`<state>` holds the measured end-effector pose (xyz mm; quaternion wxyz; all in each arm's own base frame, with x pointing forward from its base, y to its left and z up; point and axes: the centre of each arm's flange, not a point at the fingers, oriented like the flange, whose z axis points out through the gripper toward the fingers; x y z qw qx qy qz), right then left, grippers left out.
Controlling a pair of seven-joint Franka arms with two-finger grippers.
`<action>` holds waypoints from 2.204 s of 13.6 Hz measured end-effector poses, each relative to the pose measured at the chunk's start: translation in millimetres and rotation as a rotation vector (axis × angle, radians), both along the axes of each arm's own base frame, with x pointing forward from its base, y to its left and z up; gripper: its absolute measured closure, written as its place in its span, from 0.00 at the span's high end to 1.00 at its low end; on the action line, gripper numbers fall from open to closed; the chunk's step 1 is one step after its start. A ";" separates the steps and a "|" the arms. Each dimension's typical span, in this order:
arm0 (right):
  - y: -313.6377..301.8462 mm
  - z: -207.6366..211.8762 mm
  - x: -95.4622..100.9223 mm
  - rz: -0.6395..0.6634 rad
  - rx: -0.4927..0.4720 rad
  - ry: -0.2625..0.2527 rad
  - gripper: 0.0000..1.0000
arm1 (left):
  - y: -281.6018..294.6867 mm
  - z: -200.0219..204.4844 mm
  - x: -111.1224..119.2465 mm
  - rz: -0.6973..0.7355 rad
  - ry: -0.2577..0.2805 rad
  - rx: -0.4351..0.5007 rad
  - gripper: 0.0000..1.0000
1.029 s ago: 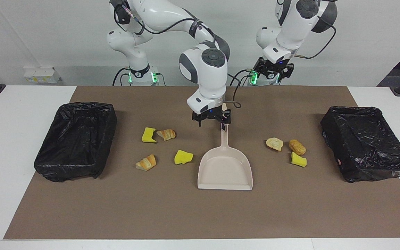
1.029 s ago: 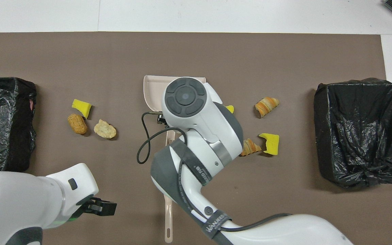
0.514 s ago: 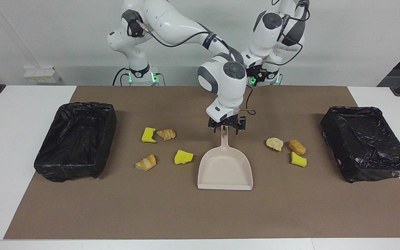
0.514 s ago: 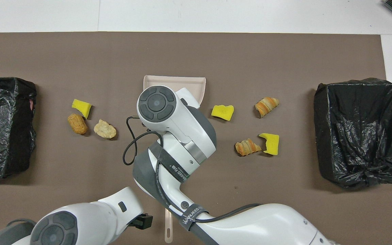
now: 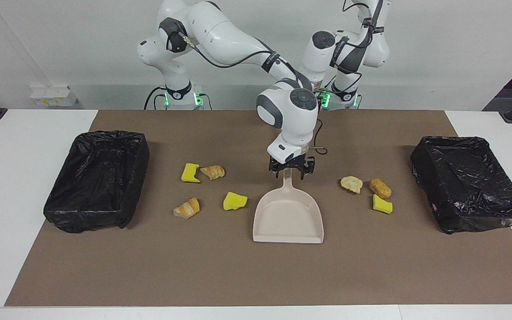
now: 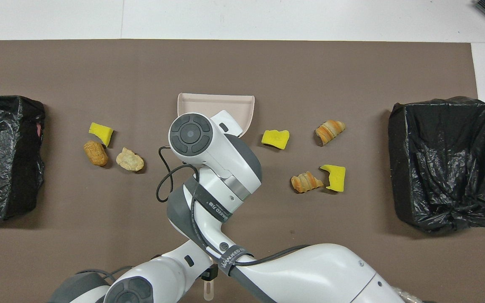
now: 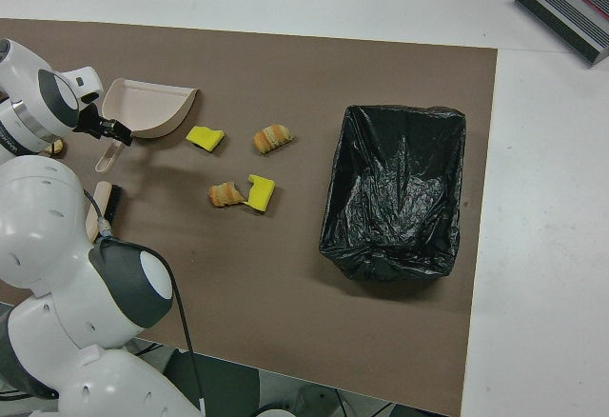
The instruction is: Sweep and dump trash in bin
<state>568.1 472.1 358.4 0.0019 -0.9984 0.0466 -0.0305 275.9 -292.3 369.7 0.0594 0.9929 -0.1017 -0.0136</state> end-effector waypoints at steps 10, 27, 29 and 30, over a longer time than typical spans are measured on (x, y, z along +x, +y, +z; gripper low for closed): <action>-4.0 -19.6 -3.9 0.038 -0.008 0.009 0.74 | -22.8 -33.0 -4.3 0.012 0.003 0.000 0.74; -8.9 -14.2 2.2 0.053 0.025 0.000 0.32 | 71.9 30.9 42.6 -0.018 0.162 0.054 0.25; -11.6 -8.1 4.1 0.117 0.034 -0.001 0.32 | 92.7 41.5 49.2 0.013 0.194 0.058 0.25; -15.3 -2.3 6.8 0.158 0.035 -0.008 0.32 | 104.4 48.9 55.9 0.041 0.206 0.058 0.25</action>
